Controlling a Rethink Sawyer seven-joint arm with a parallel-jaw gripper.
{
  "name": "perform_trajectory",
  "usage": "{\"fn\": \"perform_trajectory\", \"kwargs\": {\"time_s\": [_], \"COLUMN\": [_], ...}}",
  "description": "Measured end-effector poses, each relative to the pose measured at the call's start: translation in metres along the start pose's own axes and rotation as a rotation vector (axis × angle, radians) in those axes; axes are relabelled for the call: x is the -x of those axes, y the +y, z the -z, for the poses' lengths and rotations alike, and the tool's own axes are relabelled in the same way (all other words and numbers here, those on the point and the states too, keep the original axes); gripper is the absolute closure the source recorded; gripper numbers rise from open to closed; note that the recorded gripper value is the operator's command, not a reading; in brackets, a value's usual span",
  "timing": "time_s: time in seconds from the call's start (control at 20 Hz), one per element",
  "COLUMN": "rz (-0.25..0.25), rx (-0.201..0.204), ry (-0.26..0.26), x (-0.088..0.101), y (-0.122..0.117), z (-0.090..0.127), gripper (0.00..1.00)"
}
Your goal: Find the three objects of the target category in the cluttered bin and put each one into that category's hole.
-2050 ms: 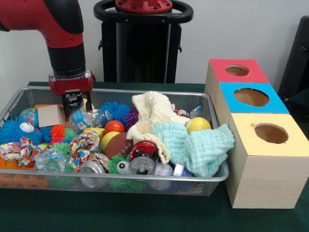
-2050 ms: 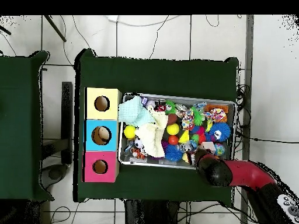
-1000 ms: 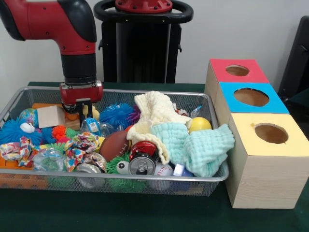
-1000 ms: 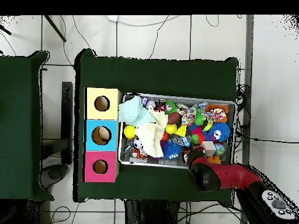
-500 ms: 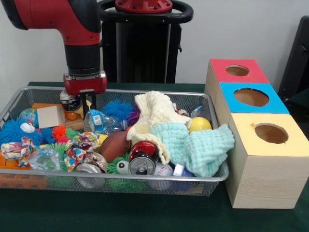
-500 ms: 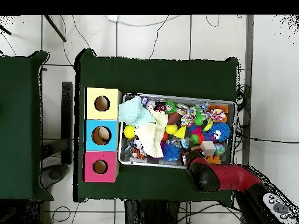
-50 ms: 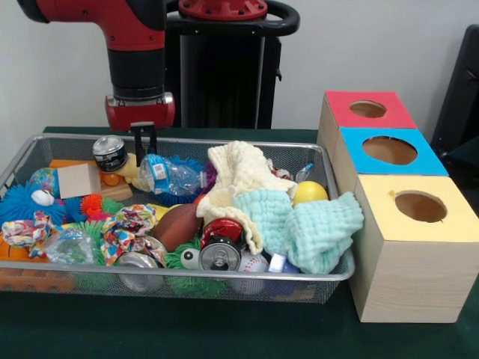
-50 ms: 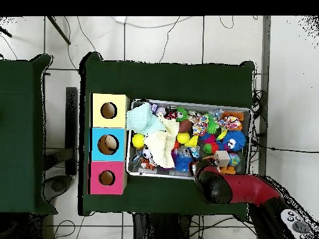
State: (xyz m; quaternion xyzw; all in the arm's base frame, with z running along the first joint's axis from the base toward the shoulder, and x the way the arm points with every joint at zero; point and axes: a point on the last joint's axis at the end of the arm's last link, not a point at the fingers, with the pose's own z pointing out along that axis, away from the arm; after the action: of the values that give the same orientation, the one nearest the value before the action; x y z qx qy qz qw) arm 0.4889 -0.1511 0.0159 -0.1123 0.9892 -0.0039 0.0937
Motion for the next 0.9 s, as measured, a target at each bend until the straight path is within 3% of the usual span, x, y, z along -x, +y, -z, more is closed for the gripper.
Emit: {"fn": "perform_trajectory", "kwargs": {"time_s": [0.6,0.9], "rz": [-0.043,-0.035], "rx": [-0.018,-0.012], "ry": [-0.012,-0.022], "x": [0.013,0.036], "y": [0.005,0.029], "z": [0.032,0.042], "gripper": [1.00,1.00]}}
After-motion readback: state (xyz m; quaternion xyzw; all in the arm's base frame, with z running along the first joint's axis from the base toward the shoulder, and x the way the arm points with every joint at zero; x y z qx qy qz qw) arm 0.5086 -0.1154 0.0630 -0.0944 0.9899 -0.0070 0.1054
